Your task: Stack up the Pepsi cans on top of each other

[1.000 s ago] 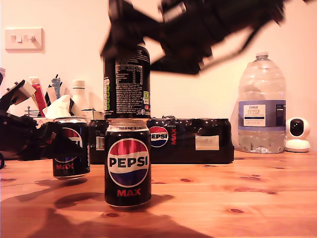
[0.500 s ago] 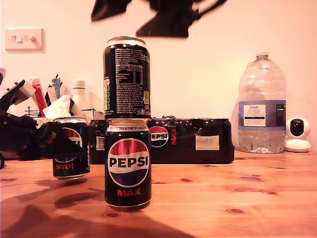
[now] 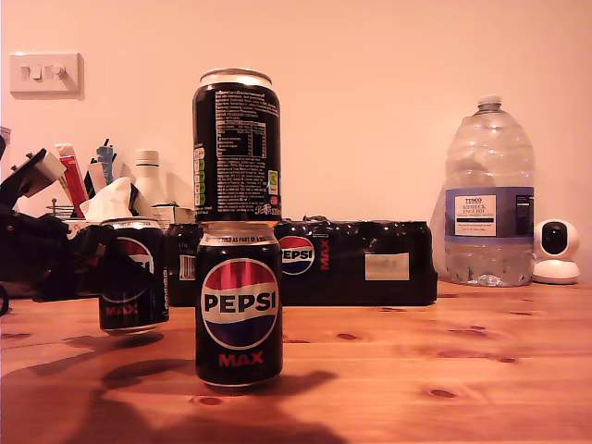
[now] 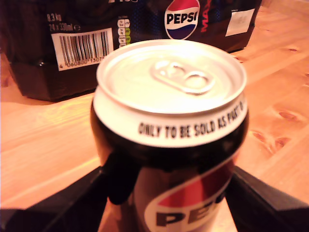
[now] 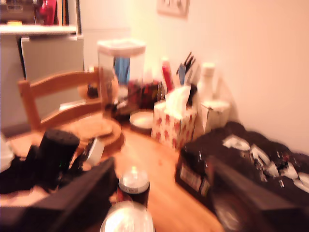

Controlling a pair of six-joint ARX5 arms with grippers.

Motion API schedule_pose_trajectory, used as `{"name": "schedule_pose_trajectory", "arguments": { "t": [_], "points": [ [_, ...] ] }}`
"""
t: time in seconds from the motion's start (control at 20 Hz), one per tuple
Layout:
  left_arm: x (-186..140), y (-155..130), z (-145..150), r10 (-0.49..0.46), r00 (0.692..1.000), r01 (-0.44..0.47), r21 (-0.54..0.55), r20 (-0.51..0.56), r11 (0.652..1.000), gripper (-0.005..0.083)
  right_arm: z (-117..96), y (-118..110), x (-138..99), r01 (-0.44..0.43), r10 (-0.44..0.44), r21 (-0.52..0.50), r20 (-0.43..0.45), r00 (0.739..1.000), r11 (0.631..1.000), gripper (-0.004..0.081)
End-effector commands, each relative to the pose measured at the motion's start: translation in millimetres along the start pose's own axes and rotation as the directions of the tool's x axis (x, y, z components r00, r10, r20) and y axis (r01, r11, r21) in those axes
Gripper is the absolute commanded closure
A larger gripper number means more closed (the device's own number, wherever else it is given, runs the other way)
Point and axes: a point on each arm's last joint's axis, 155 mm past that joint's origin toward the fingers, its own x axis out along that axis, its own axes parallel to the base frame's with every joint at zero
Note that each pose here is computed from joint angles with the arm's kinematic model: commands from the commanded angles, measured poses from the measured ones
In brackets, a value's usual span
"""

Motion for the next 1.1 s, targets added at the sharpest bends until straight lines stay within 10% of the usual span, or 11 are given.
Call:
{"name": "schedule_pose_trajectory", "arguments": {
  "t": [0.0, 0.4, 1.05],
  "points": [
    [-6.0, -6.5, 35.0, -0.014, 0.997, 0.009, 0.056, 0.079, 0.998, 0.0356, -3.3, -3.2, -9.4, 0.015, -0.015, 0.016, -0.024, 1.000, 1.000, 0.0783],
    [-39.1, -27.5, 92.9, -0.016, 0.988, -0.002, 0.116, 0.155, 0.993, 0.0356, -32.9, -25.7, -49.5, 0.124, -0.119, 0.062, -0.082, 0.990, 0.990, 0.0783],
    [-76.7, -82.4, 144.3, -0.085, 0.970, 0.039, 0.200, 0.229, 0.979, 0.0356, -144.9, -120.0, -85.4, 0.374, -0.365, 0.237, -0.082, 0.927, 0.896, 0.0783]
  ]
}}
